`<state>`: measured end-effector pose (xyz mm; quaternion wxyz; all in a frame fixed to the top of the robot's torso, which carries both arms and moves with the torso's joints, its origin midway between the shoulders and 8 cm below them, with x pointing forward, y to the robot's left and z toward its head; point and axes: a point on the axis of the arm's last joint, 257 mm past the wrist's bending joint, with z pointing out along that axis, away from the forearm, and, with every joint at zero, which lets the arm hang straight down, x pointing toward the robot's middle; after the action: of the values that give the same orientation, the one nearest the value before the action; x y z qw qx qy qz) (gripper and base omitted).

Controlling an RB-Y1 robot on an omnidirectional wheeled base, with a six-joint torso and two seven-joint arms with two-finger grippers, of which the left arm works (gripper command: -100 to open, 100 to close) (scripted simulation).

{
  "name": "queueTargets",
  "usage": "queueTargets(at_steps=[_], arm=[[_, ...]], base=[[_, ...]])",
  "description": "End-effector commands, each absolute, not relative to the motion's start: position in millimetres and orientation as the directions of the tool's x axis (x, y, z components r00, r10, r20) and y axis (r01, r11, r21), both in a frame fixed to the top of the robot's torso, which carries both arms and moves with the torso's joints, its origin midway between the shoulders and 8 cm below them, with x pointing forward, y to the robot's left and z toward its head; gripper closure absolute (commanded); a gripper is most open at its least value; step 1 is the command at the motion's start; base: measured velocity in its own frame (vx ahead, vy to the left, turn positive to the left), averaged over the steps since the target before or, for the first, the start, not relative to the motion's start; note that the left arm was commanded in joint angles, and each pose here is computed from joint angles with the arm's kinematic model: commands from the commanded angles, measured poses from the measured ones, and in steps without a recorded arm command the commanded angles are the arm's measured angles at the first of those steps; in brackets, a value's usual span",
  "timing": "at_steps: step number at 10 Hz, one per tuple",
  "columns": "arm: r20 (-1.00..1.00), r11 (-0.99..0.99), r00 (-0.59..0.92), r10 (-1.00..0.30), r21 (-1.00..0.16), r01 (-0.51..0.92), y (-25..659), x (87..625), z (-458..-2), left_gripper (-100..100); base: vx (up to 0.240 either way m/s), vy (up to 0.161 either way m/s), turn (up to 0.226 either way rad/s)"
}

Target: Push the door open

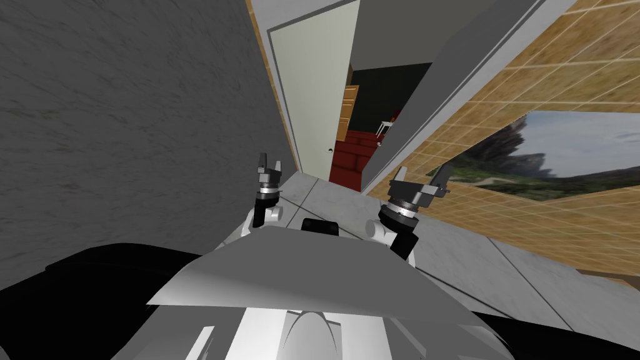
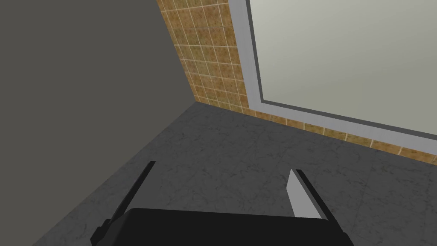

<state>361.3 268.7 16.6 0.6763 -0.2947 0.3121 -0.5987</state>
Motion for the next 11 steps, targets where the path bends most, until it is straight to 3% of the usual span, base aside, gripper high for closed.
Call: queueTargets(at_steps=[1,11], arm=[[-0.071,0.102,0.075,-0.995,-0.784,0.612,267,369,5,-100],[-0.074,0.074,0.022,-0.997,-0.834,0.546,256,403,-52,-100]], base=[[0.137,0.005,-0.007],[0.109,-0.011,-0.004]])
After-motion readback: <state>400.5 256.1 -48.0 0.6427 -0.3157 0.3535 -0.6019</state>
